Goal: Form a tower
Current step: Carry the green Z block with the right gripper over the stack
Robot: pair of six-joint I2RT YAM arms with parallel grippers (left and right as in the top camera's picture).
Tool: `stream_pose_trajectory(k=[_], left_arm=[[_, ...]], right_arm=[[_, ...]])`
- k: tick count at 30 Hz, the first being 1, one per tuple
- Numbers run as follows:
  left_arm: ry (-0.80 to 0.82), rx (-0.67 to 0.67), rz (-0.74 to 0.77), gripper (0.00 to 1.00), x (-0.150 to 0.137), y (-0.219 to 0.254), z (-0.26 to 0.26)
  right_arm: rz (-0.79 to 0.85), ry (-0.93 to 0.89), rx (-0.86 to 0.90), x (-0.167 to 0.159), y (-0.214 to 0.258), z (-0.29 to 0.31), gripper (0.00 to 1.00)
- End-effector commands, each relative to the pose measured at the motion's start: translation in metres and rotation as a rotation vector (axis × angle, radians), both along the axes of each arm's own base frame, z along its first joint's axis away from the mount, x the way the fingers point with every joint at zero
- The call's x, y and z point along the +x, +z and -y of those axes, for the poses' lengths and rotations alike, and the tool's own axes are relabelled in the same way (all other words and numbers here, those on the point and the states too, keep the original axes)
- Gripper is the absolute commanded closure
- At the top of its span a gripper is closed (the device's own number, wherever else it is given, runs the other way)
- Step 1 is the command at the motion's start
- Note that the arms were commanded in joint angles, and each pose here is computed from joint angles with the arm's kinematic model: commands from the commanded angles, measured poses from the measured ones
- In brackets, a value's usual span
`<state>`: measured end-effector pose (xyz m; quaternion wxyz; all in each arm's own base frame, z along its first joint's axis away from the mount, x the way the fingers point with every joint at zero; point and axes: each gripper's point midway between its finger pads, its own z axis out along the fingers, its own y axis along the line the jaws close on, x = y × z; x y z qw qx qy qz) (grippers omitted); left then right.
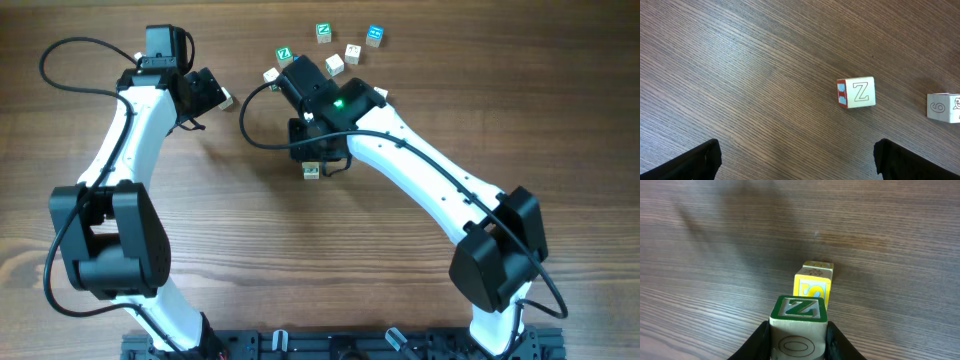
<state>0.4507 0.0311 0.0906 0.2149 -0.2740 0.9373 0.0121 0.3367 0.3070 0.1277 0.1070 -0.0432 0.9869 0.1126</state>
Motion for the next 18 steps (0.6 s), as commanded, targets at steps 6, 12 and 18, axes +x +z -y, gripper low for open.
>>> stream_pose_trajectory(k=[6,12,18], left_arm=[[-0.002,0.007,-0.019,0.0,-0.0021,-0.0072,-0.0009],[-0.002,0.007,-0.019,0.0,-0.0021,-0.0072,-0.0009],[-0.002,0.007,-0.019,0.0,-0.0022,-0.0073,-0.0009]], right_arm=[[0.002,-0.046,-0.05,0.0014,-0.0108,0.0069,0.8],[0.0,-0.045,-0.05,0.0015,-0.0116,0.0067,0.8],[-0.003,-0.044,-0.054,0.0043,-0.0195,0.0043,0.8]])
